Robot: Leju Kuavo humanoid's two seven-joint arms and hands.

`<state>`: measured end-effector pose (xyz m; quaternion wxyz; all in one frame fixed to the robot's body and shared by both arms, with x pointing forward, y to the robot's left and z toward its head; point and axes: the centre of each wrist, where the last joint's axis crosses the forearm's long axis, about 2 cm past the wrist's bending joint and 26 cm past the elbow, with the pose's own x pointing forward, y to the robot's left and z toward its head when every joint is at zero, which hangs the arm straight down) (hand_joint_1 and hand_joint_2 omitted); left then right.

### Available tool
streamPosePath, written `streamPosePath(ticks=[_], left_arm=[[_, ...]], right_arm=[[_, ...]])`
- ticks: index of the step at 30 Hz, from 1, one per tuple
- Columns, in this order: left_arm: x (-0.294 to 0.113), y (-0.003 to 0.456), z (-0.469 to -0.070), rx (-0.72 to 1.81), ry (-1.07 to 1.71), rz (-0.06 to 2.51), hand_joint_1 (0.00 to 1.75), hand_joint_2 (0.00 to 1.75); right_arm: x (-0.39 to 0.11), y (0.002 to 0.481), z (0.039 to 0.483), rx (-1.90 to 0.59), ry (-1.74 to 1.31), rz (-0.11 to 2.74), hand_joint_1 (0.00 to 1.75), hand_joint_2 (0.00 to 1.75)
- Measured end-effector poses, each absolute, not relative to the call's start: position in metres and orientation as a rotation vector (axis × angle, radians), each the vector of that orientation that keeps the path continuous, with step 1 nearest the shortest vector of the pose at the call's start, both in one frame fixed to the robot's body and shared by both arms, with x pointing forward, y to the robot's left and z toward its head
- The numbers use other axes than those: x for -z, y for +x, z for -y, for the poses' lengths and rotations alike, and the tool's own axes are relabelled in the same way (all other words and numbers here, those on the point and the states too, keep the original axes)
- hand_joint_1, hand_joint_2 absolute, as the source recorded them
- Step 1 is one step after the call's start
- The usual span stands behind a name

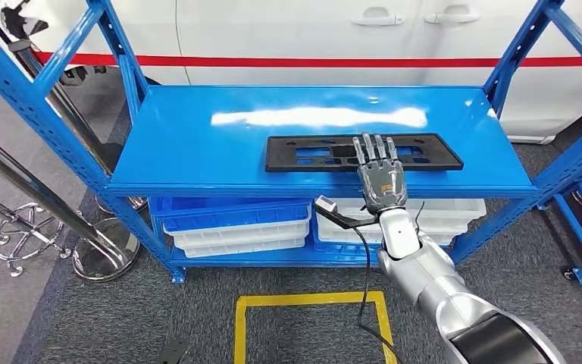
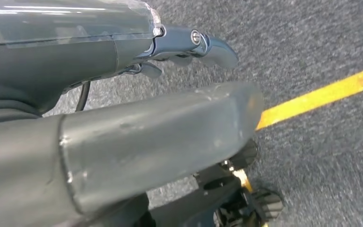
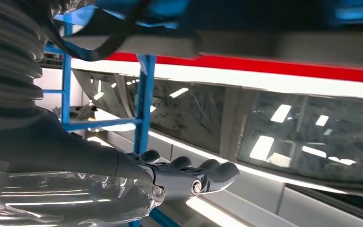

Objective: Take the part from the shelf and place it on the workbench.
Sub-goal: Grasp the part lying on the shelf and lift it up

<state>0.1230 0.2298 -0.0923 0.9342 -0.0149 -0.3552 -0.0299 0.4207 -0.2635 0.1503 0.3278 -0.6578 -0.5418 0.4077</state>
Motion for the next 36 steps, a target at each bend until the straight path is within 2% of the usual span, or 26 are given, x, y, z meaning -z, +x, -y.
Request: streamPosePath(ticks=[34,36], left_arm=[[0.091,0.128,-0.231,0.059,-0.022,0.757,0.00,0.00],[0.091,0.129,-0.231,0.059,-0.019,0.759,0.00,0.00]], right_arm=[[-0.145,0.421,0.280,-1.097,-1.738,1.361,0.02,1.75],[-0.145,0.421,0.280,-1.101,-1.738,1.363,0.89,1.75]])
